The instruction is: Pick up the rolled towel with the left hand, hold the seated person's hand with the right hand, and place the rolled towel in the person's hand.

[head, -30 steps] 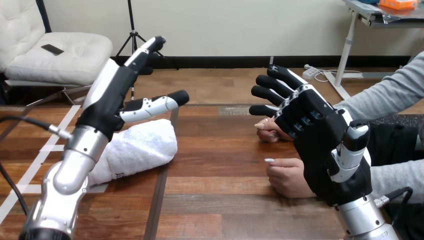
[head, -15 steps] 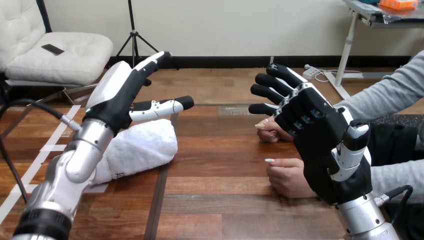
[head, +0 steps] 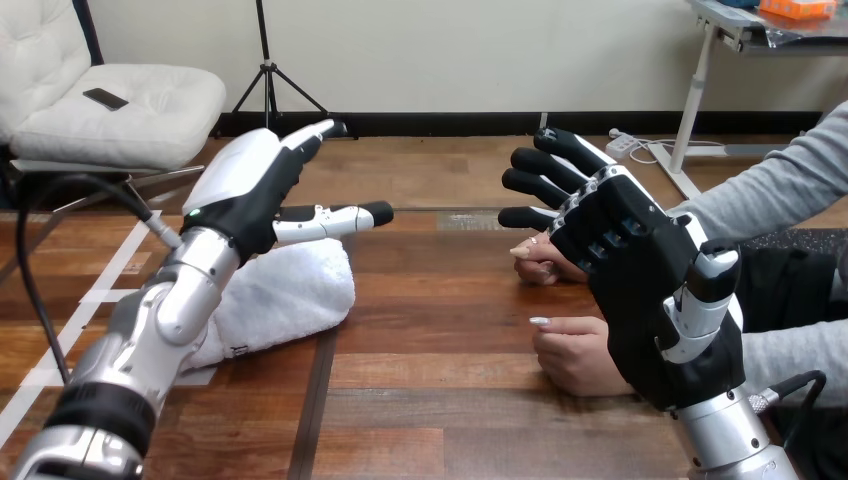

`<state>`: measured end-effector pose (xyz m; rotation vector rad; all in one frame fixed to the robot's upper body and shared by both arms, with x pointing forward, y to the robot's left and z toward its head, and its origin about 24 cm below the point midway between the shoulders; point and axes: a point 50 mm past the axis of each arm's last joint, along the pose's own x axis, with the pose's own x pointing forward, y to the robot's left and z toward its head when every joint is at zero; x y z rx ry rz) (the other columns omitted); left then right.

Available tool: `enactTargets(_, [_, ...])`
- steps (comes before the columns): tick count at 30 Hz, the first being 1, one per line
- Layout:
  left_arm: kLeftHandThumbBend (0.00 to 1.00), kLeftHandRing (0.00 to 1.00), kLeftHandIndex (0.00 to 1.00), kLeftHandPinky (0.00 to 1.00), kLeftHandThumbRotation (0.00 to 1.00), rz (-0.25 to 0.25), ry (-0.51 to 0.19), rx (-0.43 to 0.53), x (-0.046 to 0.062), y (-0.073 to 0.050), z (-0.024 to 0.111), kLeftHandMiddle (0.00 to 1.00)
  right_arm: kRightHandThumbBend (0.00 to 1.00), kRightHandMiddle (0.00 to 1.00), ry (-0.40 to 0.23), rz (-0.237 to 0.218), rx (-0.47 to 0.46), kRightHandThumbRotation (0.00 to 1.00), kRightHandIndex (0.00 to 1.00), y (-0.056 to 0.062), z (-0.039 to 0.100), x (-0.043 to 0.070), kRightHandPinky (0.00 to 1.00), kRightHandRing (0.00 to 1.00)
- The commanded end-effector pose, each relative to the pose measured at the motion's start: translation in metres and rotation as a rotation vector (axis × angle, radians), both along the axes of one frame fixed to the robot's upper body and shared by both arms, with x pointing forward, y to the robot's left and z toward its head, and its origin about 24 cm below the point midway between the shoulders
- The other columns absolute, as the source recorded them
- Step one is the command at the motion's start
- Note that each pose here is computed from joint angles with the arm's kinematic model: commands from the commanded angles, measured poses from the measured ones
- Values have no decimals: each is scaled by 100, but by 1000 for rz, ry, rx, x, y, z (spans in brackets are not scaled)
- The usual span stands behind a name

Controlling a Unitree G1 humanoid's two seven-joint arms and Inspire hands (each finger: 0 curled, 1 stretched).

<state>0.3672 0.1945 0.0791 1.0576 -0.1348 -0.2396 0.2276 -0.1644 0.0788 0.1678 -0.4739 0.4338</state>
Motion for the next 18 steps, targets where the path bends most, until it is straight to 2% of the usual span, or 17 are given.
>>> enactTargets(1, [92, 91, 91, 77, 77, 23, -93, 49, 24, -9, 38, 93, 100, 84, -96, 17, 18, 100, 84, 2, 19, 13, 74, 83])
enactTargets(18, [95, 92, 92, 82, 77, 98, 2, 175, 32, -10, 29, 94, 100, 84, -98, 22, 23, 100, 84, 3, 19, 14, 74, 83])
